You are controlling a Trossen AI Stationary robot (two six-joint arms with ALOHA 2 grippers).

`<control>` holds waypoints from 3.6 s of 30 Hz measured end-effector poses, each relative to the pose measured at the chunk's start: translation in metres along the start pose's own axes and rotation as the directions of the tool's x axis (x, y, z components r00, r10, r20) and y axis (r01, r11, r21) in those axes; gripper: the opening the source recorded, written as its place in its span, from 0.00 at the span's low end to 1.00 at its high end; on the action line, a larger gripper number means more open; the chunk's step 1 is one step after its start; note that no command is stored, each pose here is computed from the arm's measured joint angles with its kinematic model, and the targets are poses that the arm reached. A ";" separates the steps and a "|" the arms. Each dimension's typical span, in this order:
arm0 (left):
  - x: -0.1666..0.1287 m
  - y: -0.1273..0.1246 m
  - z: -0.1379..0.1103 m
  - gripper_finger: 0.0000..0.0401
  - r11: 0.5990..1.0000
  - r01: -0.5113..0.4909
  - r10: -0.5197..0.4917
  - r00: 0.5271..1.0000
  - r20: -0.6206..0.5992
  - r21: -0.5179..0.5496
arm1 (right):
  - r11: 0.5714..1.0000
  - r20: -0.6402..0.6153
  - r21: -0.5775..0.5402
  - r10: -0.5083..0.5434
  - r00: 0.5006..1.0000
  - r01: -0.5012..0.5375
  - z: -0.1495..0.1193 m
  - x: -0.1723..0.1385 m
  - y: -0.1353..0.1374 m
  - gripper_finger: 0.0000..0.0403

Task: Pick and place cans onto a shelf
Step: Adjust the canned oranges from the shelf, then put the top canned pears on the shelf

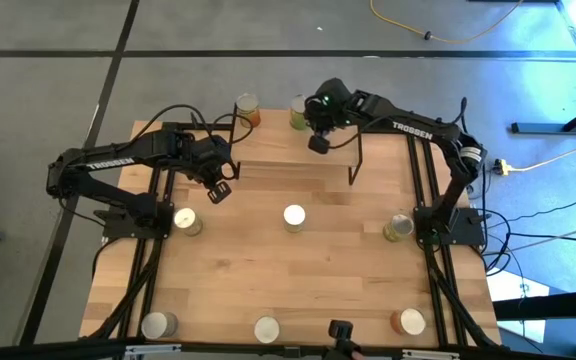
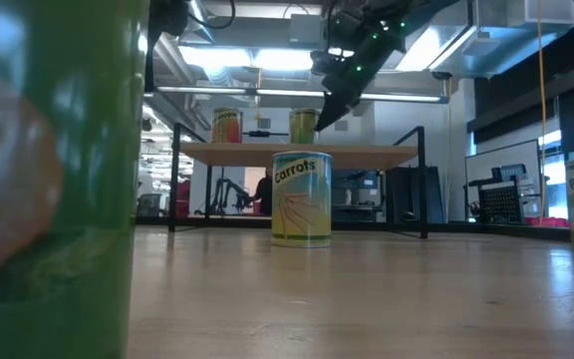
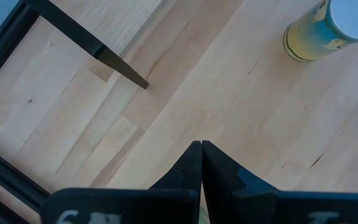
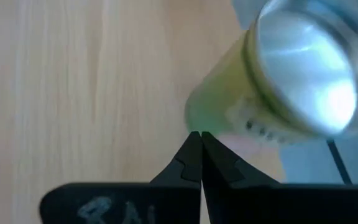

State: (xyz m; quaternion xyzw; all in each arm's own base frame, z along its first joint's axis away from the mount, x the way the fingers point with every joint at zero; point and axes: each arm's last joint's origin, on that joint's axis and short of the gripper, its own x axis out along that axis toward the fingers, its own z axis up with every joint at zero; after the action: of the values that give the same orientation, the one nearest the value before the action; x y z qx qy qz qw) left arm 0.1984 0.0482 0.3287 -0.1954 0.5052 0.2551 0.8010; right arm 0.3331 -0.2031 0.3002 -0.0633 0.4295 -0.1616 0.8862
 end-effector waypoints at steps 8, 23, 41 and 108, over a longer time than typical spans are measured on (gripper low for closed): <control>0.000 0.000 0.000 0.00 1.000 0.003 -0.003 1.000 -0.002 0.000 | 0.998 -0.066 0.004 -0.065 0.996 0.065 -0.006 -0.026 -0.005 0.00; 0.000 0.000 0.000 0.00 1.000 0.003 -0.003 1.000 -0.001 -0.021 | 0.984 0.001 0.050 -0.170 0.986 0.169 -0.006 -0.008 -0.031 0.00; 0.000 0.000 0.000 0.00 1.000 0.003 -0.003 1.000 -0.001 -0.024 | 0.995 0.133 0.042 -0.094 0.987 0.089 0.003 0.005 -0.031 0.00; -0.004 -0.029 -0.009 0.00 0.927 0.253 -0.244 0.967 -0.068 0.277 | 0.923 -0.275 0.217 0.370 0.887 -0.318 -0.053 -0.198 0.087 0.10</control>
State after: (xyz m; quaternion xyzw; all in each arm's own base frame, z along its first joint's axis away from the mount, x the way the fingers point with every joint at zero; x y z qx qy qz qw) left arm 0.2076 0.0192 0.3305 -0.1452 0.5205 0.0735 0.8382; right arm 0.1971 -0.0530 0.3916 0.1142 0.5528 -0.0446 0.8243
